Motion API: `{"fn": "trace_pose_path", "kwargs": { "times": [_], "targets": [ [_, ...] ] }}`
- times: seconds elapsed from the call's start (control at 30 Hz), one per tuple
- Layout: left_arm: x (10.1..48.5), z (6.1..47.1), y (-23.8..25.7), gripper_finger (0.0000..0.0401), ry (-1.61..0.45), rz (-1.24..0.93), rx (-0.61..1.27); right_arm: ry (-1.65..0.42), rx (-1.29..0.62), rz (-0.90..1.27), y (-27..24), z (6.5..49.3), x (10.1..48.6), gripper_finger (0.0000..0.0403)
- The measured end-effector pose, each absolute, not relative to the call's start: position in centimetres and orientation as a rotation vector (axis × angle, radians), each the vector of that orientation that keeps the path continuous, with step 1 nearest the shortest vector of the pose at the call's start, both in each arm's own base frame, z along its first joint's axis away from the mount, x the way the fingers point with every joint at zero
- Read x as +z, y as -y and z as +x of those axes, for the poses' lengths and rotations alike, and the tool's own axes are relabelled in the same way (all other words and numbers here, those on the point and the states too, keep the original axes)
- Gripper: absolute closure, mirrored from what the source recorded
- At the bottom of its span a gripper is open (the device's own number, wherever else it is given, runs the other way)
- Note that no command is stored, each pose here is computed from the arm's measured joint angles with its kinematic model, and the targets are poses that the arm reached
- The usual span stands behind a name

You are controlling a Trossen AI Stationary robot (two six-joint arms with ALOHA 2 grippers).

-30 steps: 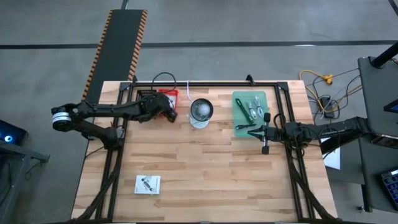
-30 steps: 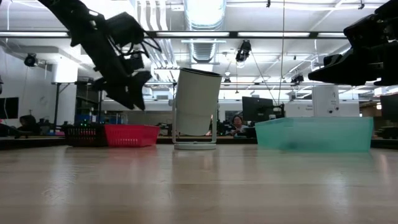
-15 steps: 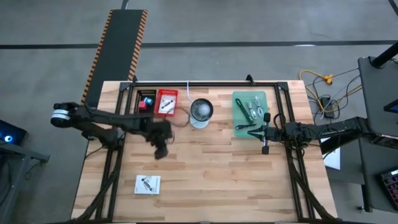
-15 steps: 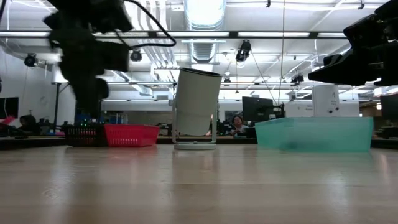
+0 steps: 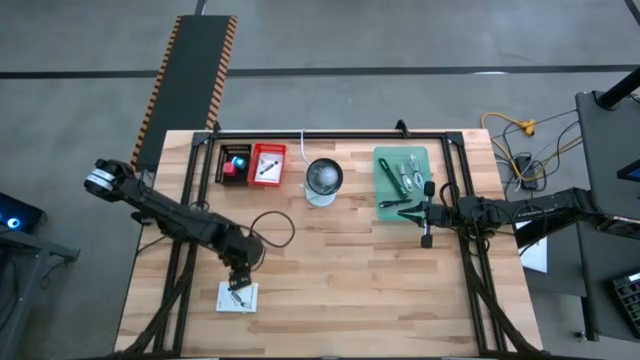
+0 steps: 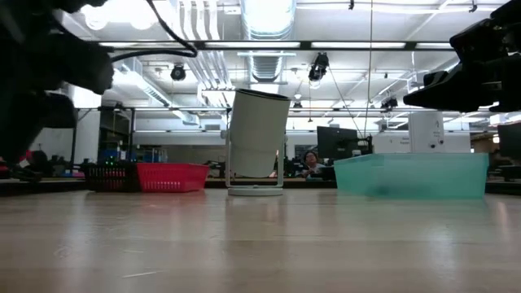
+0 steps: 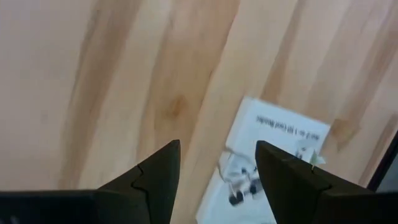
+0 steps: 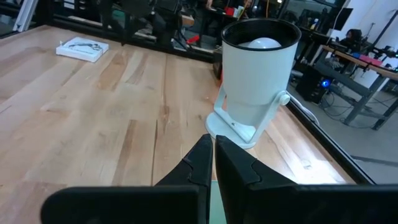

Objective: Pick and place items into bin
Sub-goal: Put the white card reader box into the red bin

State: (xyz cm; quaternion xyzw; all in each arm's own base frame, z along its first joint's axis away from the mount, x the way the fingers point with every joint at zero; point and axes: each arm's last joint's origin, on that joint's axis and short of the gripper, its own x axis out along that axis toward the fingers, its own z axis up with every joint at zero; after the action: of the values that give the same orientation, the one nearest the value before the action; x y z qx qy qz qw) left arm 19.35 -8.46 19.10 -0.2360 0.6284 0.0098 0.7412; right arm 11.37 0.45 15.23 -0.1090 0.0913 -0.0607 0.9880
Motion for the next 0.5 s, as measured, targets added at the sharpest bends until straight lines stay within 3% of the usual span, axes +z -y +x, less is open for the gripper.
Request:
{"fn": "trace_pose_path", "kwargs": {
  "times": [0.5],
  "targets": [
    [16.4,18.2,11.7,0.0209,-1.526,-0.446,0.096,-0.175,-0.126,-0.188,-0.4,11.4,15.3,0.0394]
  ]
}}
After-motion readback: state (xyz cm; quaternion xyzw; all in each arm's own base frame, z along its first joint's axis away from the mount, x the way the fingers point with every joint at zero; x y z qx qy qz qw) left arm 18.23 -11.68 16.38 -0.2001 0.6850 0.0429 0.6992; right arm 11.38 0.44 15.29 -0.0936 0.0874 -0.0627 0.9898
